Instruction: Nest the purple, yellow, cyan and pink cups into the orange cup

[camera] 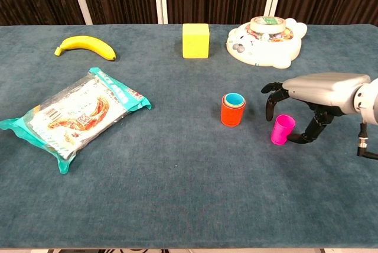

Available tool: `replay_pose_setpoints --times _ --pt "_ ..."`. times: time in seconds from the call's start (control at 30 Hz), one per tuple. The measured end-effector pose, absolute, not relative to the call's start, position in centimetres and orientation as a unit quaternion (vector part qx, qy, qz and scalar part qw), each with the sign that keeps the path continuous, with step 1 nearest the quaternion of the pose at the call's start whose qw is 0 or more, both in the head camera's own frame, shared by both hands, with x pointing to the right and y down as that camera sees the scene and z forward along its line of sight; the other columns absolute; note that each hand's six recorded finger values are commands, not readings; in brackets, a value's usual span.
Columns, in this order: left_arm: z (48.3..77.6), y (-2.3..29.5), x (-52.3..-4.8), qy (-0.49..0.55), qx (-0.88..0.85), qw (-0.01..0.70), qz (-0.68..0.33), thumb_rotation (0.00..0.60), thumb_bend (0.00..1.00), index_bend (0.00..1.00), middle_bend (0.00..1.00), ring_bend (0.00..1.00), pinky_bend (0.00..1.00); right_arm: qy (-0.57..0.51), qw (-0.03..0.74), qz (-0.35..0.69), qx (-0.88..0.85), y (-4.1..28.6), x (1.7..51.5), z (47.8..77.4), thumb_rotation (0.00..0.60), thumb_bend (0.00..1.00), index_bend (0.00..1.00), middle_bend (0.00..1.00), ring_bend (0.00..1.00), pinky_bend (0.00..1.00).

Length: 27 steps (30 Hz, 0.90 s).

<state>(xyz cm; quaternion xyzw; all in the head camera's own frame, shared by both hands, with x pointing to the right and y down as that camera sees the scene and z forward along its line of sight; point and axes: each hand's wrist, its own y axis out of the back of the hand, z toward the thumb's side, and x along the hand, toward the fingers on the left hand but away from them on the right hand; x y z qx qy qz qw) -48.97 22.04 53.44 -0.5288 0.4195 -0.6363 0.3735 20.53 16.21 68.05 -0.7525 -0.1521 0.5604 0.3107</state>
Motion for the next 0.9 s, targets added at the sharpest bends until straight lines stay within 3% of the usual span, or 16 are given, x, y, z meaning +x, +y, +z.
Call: replay_pose_setpoints --times 0.9 --pt "53.54 22.07 -48.85 0.418 -0.530 0.374 -0.636 0.600 0.00 0.06 0.01 0.00 0.06 -0.154 0.315 0.562 -0.750 15.79 20.30 68.42 0.600 0.47 0.46 0.01 0.11 0.14"
